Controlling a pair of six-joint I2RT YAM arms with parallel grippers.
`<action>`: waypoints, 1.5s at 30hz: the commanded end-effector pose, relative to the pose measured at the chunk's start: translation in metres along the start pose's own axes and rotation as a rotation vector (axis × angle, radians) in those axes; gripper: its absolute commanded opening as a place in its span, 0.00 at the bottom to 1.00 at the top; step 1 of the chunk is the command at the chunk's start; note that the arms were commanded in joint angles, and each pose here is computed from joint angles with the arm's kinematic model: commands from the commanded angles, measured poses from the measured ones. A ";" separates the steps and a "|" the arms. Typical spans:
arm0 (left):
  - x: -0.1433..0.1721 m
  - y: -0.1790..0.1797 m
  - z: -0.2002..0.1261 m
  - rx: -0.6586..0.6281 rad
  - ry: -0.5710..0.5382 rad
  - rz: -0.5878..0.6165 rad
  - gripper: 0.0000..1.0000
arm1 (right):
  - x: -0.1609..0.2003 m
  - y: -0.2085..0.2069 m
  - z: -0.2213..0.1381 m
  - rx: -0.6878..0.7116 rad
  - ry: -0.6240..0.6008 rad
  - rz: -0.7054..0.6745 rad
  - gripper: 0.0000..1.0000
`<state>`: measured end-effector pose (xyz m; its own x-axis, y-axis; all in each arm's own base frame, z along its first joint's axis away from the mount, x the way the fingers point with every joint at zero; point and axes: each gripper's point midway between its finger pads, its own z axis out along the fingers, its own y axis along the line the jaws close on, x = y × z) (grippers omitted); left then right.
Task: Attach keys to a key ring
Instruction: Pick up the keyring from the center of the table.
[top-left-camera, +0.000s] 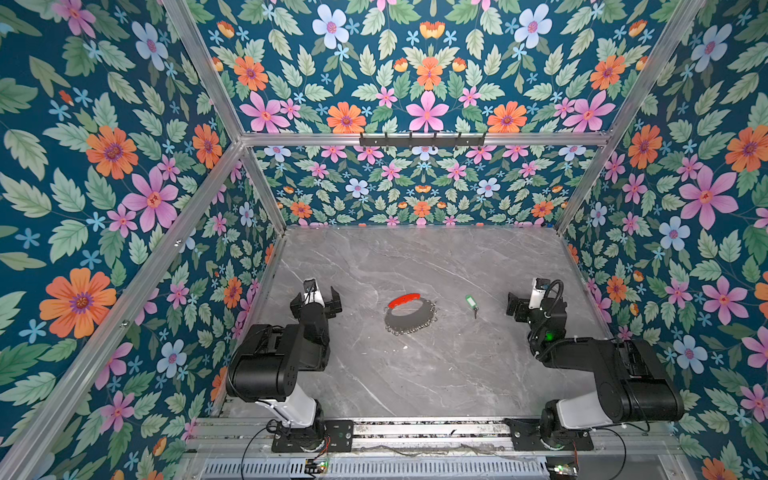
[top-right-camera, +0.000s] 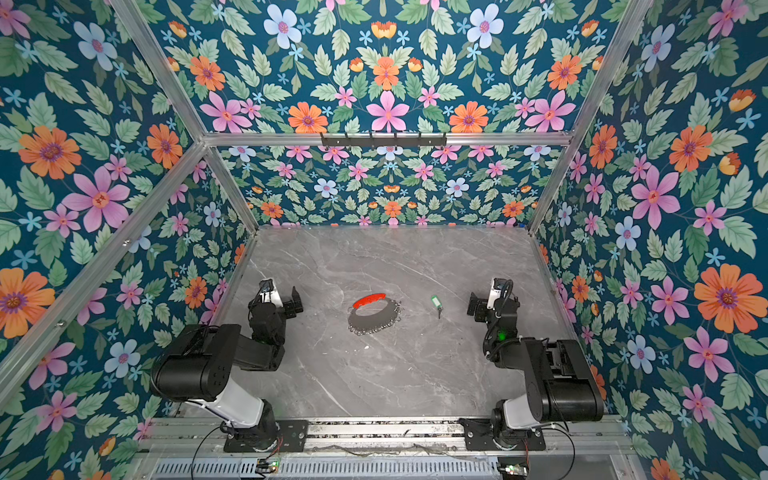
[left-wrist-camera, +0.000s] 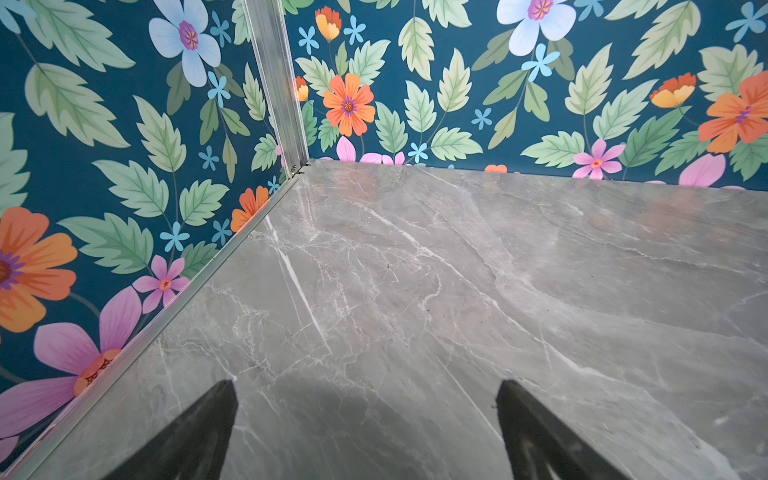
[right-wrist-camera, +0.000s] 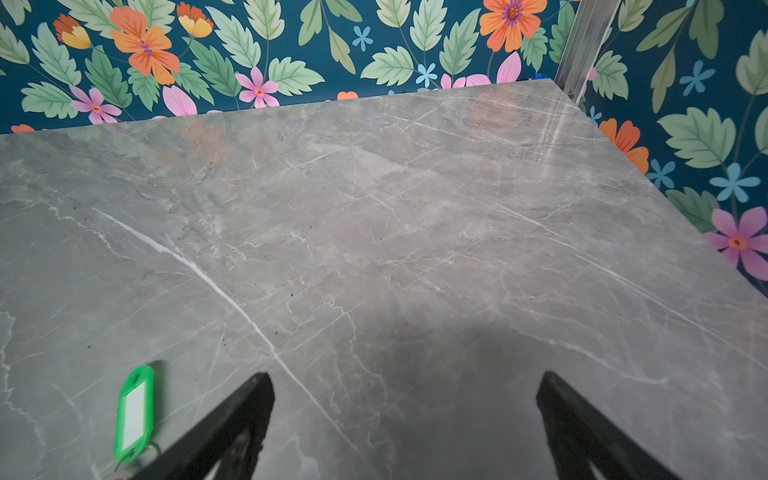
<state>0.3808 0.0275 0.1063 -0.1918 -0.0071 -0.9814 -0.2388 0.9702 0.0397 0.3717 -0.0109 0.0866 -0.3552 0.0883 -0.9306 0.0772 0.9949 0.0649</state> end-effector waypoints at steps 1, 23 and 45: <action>-0.008 0.002 0.001 -0.010 -0.030 -0.001 1.00 | -0.013 -0.001 0.000 0.008 -0.053 -0.003 0.99; -0.008 0.002 0.001 -0.010 -0.029 0.000 1.00 | -0.014 0.000 0.000 0.003 -0.053 -0.004 0.99; -0.036 -0.002 -0.015 -0.080 -0.066 0.058 1.00 | -0.050 -0.014 -0.094 0.180 0.013 0.569 0.99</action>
<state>0.3759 0.0253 0.1194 -0.1733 0.0107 -0.9848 -0.2651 0.9625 0.0572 0.3156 -0.0300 0.2093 -0.1255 0.4674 -0.8751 0.3647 0.8421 0.3974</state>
